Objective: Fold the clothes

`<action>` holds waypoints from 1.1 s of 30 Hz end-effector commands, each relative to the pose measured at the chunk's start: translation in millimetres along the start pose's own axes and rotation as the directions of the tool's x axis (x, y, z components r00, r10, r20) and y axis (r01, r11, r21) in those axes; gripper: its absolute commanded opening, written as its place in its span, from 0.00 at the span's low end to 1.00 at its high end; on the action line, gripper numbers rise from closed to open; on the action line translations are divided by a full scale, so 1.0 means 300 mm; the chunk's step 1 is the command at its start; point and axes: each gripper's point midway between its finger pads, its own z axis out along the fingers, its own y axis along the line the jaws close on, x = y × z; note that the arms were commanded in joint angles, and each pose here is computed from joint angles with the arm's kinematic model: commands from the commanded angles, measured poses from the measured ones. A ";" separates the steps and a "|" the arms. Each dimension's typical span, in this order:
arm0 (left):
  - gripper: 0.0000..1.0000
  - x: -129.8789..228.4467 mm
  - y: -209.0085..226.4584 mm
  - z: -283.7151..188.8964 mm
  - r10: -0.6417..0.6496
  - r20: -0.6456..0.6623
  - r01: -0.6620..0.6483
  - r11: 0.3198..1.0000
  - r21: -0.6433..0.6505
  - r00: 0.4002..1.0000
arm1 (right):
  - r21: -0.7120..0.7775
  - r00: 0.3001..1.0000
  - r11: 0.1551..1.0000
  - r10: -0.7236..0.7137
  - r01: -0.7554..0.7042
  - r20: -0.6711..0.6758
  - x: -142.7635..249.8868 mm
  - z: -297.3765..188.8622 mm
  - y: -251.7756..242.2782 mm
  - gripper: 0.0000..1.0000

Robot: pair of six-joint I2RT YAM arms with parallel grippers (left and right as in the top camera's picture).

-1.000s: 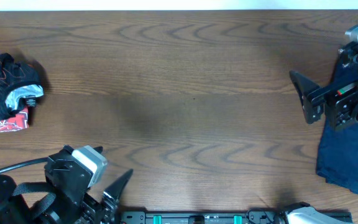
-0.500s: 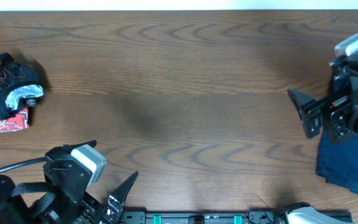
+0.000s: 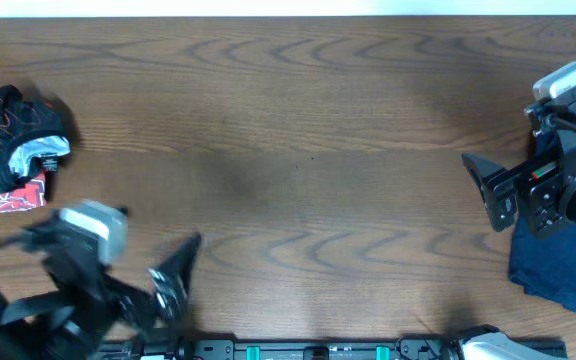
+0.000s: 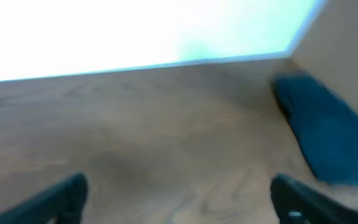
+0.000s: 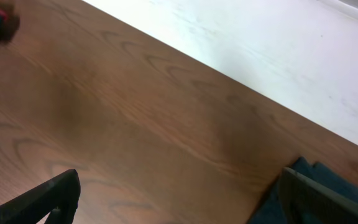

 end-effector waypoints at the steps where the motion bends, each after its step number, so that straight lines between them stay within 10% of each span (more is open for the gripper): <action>1: 0.93 -0.073 0.145 -0.008 -0.299 0.157 0.328 0.922 -0.208 0.941 | 0.013 1.000 1.000 -0.009 0.009 -0.004 0.005 -0.002 -0.008 0.99; 4: 0.66 -0.146 0.197 -0.034 -0.350 0.296 0.424 0.873 -0.243 0.889 | 0.012 1.000 1.000 -0.009 0.009 -0.004 0.005 -0.002 -0.008 0.99; 7: 0.62 -0.190 0.242 -0.065 -0.338 0.389 0.460 0.841 -0.284 0.857 | 0.013 1.000 1.000 -0.009 0.009 -0.004 0.005 -0.002 -0.008 0.99; 13: 0.10 -0.206 0.280 -0.188 -0.250 0.509 0.470 0.803 -0.367 0.824 | 0.013 1.000 1.000 -0.009 0.009 -0.004 0.005 -0.002 -0.008 0.99; 19: 0.06 -0.180 0.301 -0.292 -0.122 0.592 0.444 0.784 -0.435 0.797 | 0.013 1.000 1.000 -0.009 0.009 -0.004 0.005 -0.002 -0.008 0.99; 27: 0.29 -0.043 0.331 -0.244 -0.064 0.656 0.423 0.810 -0.406 0.752 | 0.013 1.000 1.000 -0.009 0.009 -0.004 0.005 -0.002 -0.008 0.99; 30: 0.84 0.033 0.369 -0.173 -0.066 0.651 0.423 0.808 -0.410 0.756 | 0.013 1.000 1.000 -0.009 0.009 -0.004 0.005 -0.002 -0.008 0.99; 33: 0.98 0.118 0.414 -0.080 -0.089 0.631 0.430 0.803 -0.413 0.771 | 0.013 1.000 1.000 -0.009 0.009 -0.004 0.005 -0.002 -0.008 0.99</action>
